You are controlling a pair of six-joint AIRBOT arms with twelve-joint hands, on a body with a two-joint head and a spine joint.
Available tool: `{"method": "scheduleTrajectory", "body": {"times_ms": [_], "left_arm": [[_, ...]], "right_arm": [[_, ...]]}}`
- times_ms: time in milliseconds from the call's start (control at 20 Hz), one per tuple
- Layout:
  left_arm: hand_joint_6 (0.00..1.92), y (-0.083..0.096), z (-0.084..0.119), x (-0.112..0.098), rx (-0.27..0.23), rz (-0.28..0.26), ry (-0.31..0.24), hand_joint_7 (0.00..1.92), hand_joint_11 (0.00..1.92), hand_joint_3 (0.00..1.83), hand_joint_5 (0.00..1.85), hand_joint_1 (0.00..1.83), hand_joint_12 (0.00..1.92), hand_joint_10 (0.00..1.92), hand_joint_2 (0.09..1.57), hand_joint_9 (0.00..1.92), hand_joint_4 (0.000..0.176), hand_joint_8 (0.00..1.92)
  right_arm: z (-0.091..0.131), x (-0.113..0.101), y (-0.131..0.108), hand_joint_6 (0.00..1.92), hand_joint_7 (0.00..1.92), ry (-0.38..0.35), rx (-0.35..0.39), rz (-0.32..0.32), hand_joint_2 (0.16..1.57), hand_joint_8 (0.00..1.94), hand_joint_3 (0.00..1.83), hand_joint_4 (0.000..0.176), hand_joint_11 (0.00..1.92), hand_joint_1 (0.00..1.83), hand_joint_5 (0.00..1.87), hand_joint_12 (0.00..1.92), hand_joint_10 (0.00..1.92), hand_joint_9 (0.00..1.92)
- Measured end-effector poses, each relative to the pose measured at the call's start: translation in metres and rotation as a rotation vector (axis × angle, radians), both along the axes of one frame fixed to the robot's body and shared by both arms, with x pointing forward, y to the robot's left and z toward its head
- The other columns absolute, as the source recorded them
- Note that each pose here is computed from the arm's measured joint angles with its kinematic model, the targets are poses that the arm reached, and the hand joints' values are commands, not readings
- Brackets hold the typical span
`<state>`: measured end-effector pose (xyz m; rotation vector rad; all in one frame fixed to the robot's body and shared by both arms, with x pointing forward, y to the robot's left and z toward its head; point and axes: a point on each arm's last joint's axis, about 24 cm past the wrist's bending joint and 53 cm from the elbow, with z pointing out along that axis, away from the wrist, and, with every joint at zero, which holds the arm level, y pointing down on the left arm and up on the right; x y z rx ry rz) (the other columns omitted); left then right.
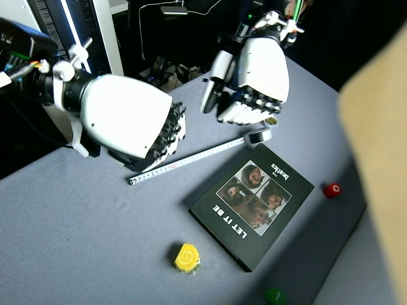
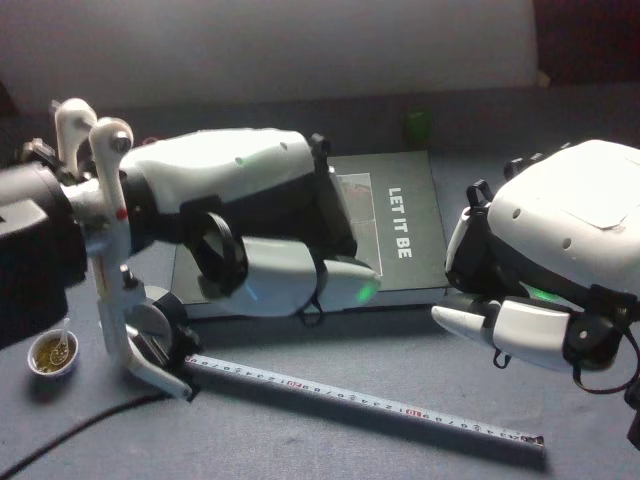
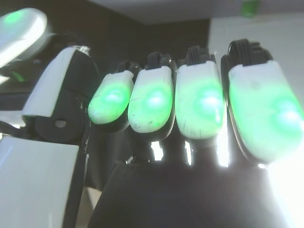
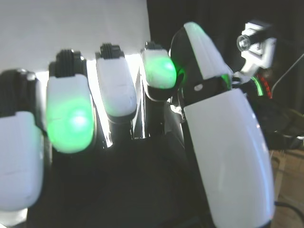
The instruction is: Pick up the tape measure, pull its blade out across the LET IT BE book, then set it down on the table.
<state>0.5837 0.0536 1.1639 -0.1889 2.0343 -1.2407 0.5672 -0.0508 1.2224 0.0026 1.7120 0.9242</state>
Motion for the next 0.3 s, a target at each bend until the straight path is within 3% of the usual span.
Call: {"method": "scheduleTrajectory", "body": {"times_ms": [300], "left_arm": [[1.92, 0.0003, 0.0010, -0.0005, -0.036, 0.018, 0.007, 1.40, 1.53, 0.00, 1.23, 0.74, 1.92, 1.92, 1.28, 1.44, 0.000, 1.92]], "right_arm": [[-0.0039, 0.0007, 0.0006, 1.92, 1.44, 0.033, -0.019, 0.048, 1.41, 1.94, 0.00, 0.176, 1.86, 0.70, 1.27, 1.92, 1.92, 1.62]]}}
